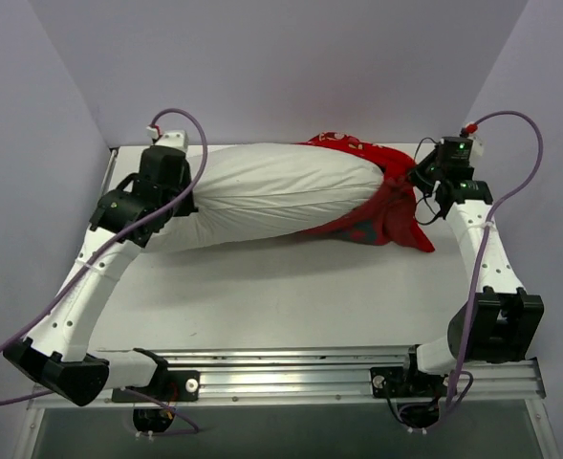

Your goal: Remove the pillowcase from the pillow

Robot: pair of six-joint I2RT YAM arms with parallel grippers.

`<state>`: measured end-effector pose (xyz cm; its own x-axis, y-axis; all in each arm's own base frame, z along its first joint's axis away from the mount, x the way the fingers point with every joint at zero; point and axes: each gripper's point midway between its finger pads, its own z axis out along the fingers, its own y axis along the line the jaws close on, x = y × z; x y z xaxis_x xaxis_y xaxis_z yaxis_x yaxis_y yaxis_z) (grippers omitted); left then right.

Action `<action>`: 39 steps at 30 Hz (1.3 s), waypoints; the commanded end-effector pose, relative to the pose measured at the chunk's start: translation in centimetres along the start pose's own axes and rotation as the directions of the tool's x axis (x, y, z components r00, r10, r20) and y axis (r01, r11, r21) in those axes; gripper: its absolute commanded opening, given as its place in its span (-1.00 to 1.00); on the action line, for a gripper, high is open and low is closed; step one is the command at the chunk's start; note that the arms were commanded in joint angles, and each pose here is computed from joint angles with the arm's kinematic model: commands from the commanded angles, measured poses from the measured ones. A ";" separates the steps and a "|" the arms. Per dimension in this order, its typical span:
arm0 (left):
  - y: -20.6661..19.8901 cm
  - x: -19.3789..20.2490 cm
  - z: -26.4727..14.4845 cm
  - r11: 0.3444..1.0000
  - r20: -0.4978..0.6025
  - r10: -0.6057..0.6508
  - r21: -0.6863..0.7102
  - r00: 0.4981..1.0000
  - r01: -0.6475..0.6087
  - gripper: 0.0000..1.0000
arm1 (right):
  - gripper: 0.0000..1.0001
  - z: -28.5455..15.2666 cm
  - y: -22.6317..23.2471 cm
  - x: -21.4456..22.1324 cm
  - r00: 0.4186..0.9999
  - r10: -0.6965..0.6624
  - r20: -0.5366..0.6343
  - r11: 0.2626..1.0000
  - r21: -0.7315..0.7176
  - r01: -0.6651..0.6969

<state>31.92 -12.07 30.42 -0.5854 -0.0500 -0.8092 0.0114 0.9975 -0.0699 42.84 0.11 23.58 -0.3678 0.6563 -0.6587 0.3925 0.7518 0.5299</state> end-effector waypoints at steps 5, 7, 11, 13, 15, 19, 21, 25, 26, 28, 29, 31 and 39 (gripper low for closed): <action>12.8 -7.5 -8.4 0.912 0.204 0.016 -0.404 0.979 0.070 -0.95 | -1.00 -3.8 -5.1 -14.2 0.914 -0.036 0.403 0.958 0.273 -0.083; 12.3 -8.7 -8.5 0.920 0.226 0.015 -0.384 0.974 0.075 -0.95 | -1.00 -3.8 -4.2 -14.0 0.925 -0.052 0.376 0.970 0.240 -0.043; 10.8 -9.5 -7.9 0.948 0.241 0.000 -0.308 0.971 0.076 -0.95 | -1.00 -4.6 -1.6 -13.1 0.941 -0.061 0.333 0.993 0.118 0.023; 10.1 -10.2 -7.9 0.962 0.278 -0.008 -0.262 0.961 0.084 -0.95 | -1.00 -5.5 -0.5 -13.5 0.934 -0.074 0.348 0.996 0.081 0.048; 9.8 -11.0 -7.4 0.963 0.278 0.009 -0.262 0.961 0.066 -0.95 | -1.00 -6.2 1.2 -15.2 0.926 -0.078 0.370 0.997 0.051 0.063; 9.4 -15.1 -7.7 0.960 0.324 0.016 -0.269 0.946 0.075 -0.95 | -1.00 -6.8 5.2 -18.2 0.908 -0.097 0.409 0.992 -0.032 0.120; 8.7 -15.7 -5.7 0.962 0.291 0.023 -0.268 0.956 0.059 -0.95 | -1.00 -6.8 6.9 -19.4 0.894 -0.100 0.436 0.986 -0.077 0.148; 8.2 -18.5 -4.9 0.959 0.314 0.011 -0.271 0.949 0.078 -0.95 | -1.00 -9.8 10.3 -24.5 0.829 -0.088 0.552 0.976 -0.117 0.181; 8.5 -20.3 -6.9 0.962 0.387 -0.015 -0.247 0.922 0.120 -0.95 | -1.00 -9.0 10.0 -25.2 0.820 -0.093 0.565 0.981 -0.091 0.173; 8.6 -21.4 -6.6 0.958 0.427 -0.048 -0.236 0.903 0.163 -0.95 | -1.00 -9.4 10.4 -26.5 0.798 -0.087 0.596 0.983 -0.081 0.167; 9.0 -21.9 -7.1 0.954 0.455 -0.074 -0.228 0.887 0.197 -0.95 | -1.00 -9.6 10.6 -27.5 0.778 -0.079 0.623 0.985 -0.073 0.158; 9.4 -23.3 -8.4 0.944 0.530 -0.128 -0.193 0.838 0.266 -0.95 | -1.00 -9.6 10.5 -28.1 0.760 -0.065 0.647 0.987 -0.073 0.146; 11.2 -23.5 -10.9 0.919 0.658 -0.134 -0.196 0.741 0.341 -0.95 | -1.00 -6.9 10.0 -24.1 0.801 -0.071 0.594 0.968 -0.153 0.199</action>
<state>40.38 -2.68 42.47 -0.3851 -0.0995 -0.9175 -0.2698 0.9629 0.0088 51.48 -8.27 43.30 0.0289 0.4591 -0.8879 0.2868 0.8471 0.4474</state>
